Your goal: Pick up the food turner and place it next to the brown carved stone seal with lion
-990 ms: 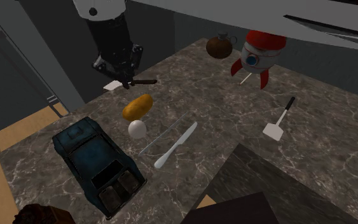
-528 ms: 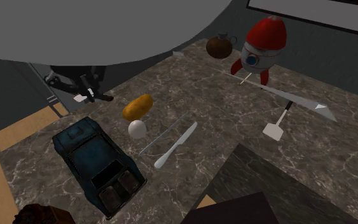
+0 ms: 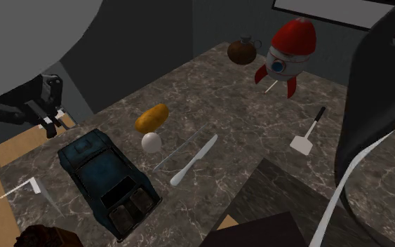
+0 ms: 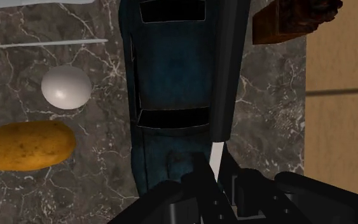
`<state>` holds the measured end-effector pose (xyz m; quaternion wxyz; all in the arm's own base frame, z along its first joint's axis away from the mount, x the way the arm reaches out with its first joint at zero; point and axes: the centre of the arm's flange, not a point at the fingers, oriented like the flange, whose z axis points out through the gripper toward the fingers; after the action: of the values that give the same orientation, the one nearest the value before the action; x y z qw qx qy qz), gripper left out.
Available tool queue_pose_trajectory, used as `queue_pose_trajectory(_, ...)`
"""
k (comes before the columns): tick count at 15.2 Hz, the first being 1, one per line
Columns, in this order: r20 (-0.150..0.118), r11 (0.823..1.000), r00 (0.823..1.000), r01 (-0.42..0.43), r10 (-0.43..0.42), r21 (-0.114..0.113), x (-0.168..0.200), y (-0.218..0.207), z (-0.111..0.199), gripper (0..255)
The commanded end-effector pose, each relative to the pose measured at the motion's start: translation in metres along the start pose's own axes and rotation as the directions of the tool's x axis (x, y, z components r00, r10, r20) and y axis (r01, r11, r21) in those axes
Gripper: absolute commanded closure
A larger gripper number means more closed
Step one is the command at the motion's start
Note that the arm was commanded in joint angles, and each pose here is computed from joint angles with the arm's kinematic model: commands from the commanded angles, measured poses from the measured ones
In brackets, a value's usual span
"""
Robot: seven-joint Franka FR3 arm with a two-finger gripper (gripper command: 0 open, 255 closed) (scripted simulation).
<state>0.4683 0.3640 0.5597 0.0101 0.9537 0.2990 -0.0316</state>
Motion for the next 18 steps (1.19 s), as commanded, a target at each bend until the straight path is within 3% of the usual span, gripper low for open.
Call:
queue_pose_trajectory(1, 0.0, 1.0, 1.0, -0.002, 0.002, 0.0, 0.006, -0.025, 0.0, 255)
queue_pose_trajectory(11, 0.0, 1.0, 1.0, -0.002, 0.002, 0.0, 0.041, -0.152, -0.002, 255)
queue_pose_trajectory(18, 0.0, 1.0, 1.0, -0.002, 0.002, 0.0, 0.045, -0.158, 0.029, 255)
